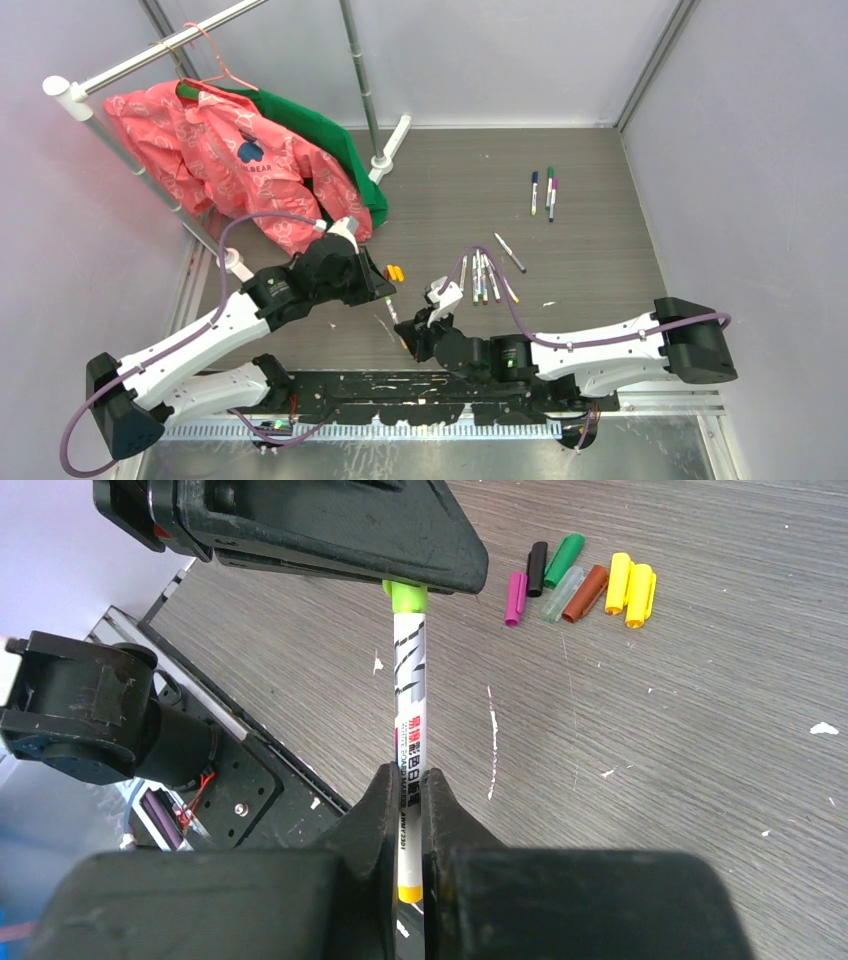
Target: Open the pen caps
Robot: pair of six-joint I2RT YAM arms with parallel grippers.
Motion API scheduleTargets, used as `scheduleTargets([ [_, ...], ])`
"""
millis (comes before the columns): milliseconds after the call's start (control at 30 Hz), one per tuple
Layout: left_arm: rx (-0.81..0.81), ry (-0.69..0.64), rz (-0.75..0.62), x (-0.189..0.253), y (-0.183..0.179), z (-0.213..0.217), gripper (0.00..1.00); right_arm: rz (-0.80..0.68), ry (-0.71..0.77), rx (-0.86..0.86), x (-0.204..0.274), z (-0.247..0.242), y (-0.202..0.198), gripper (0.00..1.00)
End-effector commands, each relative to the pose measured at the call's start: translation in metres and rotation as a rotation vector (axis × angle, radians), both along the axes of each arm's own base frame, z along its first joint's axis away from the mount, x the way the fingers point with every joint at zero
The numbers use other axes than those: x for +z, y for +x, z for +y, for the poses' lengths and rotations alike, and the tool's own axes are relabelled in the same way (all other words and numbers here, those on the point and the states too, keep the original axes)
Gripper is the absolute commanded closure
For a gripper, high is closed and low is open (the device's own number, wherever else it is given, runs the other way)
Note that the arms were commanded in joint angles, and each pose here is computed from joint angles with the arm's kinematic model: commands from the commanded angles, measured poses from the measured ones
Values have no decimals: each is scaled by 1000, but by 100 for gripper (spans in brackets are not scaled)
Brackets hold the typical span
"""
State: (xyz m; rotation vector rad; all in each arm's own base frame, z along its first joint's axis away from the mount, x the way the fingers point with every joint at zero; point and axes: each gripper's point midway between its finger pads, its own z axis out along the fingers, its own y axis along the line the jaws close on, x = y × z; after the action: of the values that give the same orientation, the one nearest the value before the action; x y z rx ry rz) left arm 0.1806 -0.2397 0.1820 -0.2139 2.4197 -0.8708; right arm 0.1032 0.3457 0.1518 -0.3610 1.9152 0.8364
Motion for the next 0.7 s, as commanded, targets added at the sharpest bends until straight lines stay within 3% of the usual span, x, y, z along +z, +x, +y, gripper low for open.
scheduleTargets([
  [0, 187, -52, -254, 64, 51, 17, 100, 30, -252, 104, -62, -33, -27, 99],
  [400, 231, -24, -286, 69, 57, 28, 100, 32, -297, 85, -70, -49, -31, 99],
  [667, 185, -64, -323, 78, 59, 21, 100, 43, -206, 118, -64, -57, -37, 99],
])
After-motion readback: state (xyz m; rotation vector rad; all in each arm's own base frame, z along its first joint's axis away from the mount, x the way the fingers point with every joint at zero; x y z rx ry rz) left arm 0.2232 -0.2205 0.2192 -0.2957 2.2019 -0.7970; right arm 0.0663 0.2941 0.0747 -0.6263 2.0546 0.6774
